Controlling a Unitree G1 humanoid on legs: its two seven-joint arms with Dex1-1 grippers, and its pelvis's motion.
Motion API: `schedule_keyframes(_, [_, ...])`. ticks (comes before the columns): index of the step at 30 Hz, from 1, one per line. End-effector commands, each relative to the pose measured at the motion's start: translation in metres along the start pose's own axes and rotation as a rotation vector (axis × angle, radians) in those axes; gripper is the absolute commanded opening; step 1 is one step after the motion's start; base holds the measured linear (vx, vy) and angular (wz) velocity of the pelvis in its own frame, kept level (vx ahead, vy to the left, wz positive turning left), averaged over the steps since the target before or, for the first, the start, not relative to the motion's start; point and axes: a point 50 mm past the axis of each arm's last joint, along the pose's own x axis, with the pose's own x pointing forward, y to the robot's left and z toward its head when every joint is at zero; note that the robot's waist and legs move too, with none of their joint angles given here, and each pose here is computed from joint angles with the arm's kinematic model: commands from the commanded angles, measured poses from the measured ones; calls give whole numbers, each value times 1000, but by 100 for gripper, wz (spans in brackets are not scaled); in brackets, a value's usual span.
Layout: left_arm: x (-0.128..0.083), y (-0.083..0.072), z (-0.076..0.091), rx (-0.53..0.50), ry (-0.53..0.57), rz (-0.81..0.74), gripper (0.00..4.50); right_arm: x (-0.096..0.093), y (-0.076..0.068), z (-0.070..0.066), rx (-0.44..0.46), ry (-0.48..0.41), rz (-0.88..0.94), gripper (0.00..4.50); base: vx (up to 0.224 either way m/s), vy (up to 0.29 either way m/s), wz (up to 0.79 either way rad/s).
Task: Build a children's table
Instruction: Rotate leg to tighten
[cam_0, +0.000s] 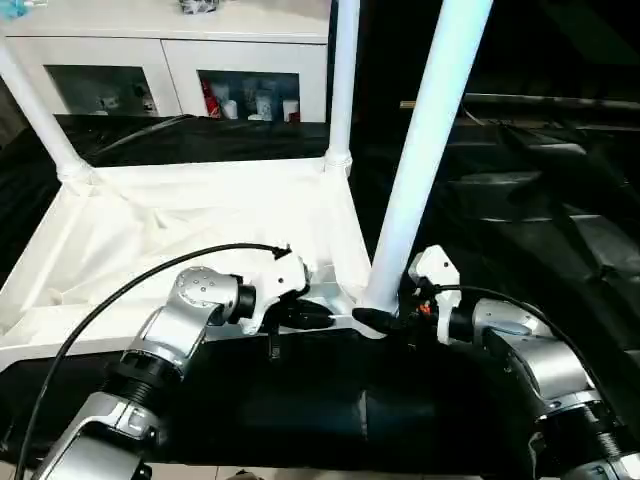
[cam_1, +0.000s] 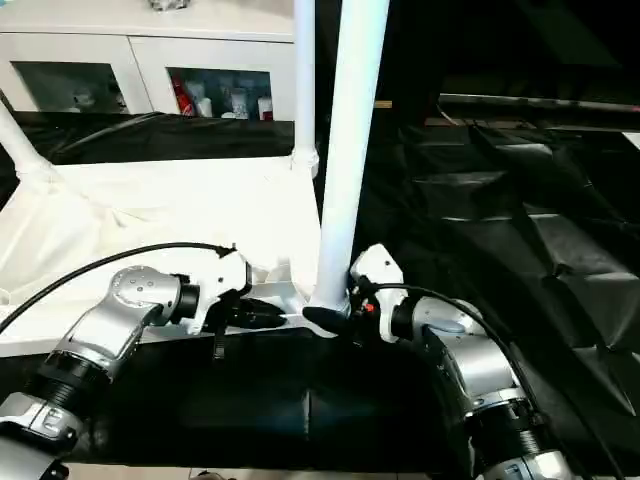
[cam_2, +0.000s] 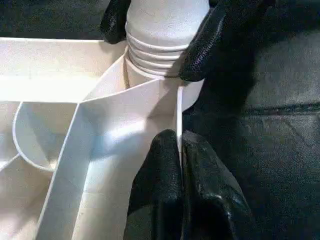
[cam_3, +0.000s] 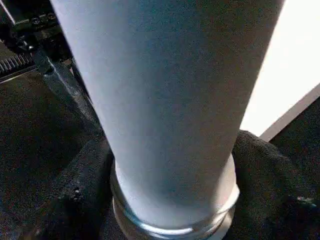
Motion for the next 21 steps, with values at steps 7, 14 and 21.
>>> schedule_keyframes(7, [5,-7,-3,-30,-32,-31,0,0,-8,5,-1,-16,-46,280,0,0,0])
schedule_keyframes(14, [21,10,-4,-108,-8,197,0,20,-18,-14,160,-51,-462,277,0,0,0])
schedule_keyframes(21, [60,18,11,-151,25,355,0,60,-6,-12,246,-42,-704,276,0,0,0])
